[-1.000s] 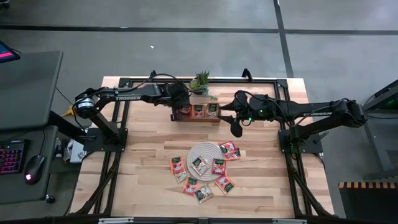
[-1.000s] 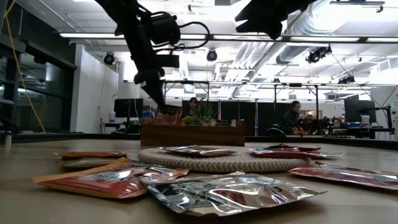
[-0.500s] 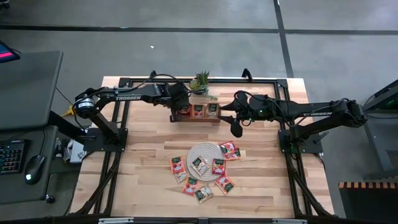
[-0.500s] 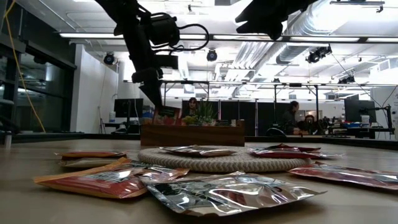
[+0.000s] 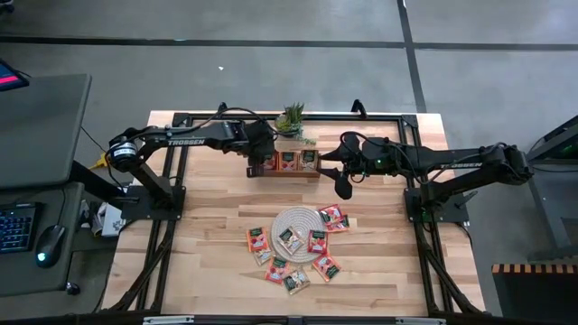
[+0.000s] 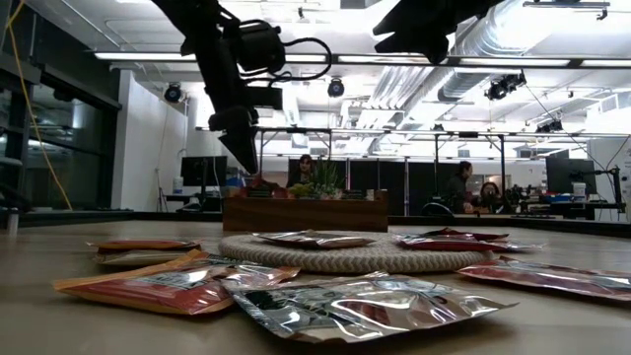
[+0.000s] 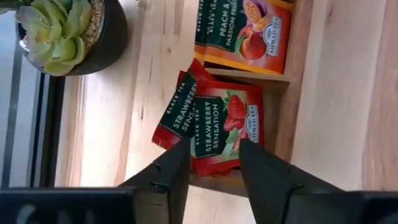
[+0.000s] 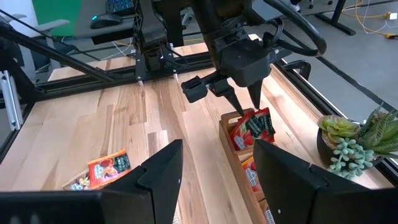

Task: Pick & Place Tea
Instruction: Put the red tea bag into the left section of the wooden organizer

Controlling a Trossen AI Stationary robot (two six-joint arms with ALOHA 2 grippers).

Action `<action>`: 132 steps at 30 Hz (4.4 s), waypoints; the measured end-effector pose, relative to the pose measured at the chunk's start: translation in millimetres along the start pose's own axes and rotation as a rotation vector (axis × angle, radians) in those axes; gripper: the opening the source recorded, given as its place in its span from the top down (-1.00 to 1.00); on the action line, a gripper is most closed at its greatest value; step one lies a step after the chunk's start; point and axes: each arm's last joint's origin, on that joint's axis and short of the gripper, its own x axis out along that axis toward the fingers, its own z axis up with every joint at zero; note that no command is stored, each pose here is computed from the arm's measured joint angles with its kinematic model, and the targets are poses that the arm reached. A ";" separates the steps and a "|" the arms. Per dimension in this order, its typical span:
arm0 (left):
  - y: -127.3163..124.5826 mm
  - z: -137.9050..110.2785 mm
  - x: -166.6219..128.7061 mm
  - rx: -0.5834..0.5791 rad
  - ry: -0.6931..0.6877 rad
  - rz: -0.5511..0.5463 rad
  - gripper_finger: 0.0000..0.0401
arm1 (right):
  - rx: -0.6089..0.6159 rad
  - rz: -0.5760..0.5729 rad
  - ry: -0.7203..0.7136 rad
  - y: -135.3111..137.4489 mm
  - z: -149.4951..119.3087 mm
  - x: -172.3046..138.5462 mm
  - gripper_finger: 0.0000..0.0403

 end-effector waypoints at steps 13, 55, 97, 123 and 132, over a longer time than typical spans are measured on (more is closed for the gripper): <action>27.2 16.3 -21.5 -0.071 -0.049 0.106 0.59 | 0.026 0.000 0.000 0.0 0.0 0.0 0.04; 50.7 13.0 16.9 -0.919 -0.069 -0.099 1.00 | 0.072 -0.034 -0.007 -1.0 0.1 0.0 0.04; 15.8 24.4 28.7 -1.095 -0.034 0.119 1.00 | 0.071 -0.007 0.000 0.0 -0.2 0.0 0.04; 13.5 19.8 18.0 -1.040 -0.010 0.169 1.00 | 0.067 -0.004 0.029 -0.2 -3.0 0.0 0.04; 17.2 12.0 -12.3 -0.967 0.009 0.078 1.00 | 0.067 -0.005 0.029 -0.3 -3.0 0.0 0.04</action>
